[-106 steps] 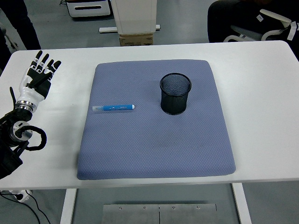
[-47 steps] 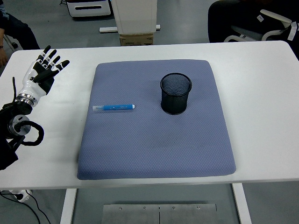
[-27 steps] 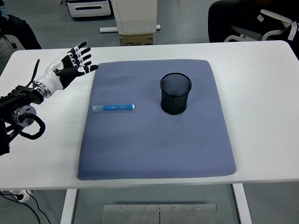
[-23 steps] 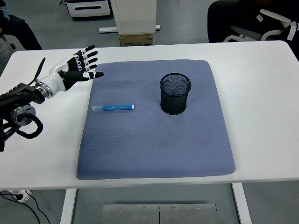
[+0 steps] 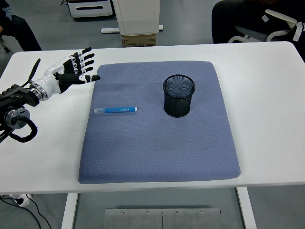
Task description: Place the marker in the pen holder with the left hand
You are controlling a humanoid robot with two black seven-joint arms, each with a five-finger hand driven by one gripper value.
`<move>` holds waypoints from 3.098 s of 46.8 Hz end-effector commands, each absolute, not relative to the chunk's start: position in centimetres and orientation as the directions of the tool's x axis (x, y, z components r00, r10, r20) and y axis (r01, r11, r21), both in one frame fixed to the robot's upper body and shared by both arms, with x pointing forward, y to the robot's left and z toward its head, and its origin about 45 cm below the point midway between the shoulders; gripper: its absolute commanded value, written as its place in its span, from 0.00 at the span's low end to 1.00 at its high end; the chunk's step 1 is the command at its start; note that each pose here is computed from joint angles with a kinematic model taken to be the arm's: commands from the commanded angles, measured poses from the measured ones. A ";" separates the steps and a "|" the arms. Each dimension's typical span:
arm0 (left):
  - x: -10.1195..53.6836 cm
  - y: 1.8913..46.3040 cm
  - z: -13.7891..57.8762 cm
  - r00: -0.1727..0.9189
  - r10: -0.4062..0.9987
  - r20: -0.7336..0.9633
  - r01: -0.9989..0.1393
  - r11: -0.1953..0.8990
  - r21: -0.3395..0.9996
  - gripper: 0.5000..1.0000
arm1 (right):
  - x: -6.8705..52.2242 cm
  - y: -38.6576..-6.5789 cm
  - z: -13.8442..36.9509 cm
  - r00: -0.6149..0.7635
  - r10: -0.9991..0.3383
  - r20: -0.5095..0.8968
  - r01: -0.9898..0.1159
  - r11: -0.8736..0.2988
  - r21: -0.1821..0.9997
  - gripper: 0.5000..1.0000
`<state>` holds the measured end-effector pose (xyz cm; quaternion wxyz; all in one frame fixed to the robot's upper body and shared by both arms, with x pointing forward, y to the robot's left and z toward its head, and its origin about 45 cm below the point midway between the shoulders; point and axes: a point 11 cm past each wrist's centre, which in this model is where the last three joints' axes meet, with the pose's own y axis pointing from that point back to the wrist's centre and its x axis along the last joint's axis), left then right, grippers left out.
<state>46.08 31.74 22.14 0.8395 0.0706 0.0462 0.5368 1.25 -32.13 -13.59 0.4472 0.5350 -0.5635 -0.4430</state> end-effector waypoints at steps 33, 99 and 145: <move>44.5 38.3 20.8 0.017 0.883 -0.469 -1.000 0.008 -0.021 1.00 | 1.2 -32.1 -13.6 -0.028 -0.999 0.030 -0.207 0.035 0.978 1.00; 45.4 25.4 26.8 0.720 0.661 0.214 -0.694 0.673 0.256 1.00 | 1.2 -32.1 -13.6 -0.028 -0.999 0.030 -0.207 0.035 0.978 1.00; 44.4 22.2 25.4 0.796 -0.034 0.604 -0.451 0.633 0.630 1.00 | 1.2 -32.1 -13.6 -0.028 -0.999 0.030 -0.207 0.035 0.978 1.00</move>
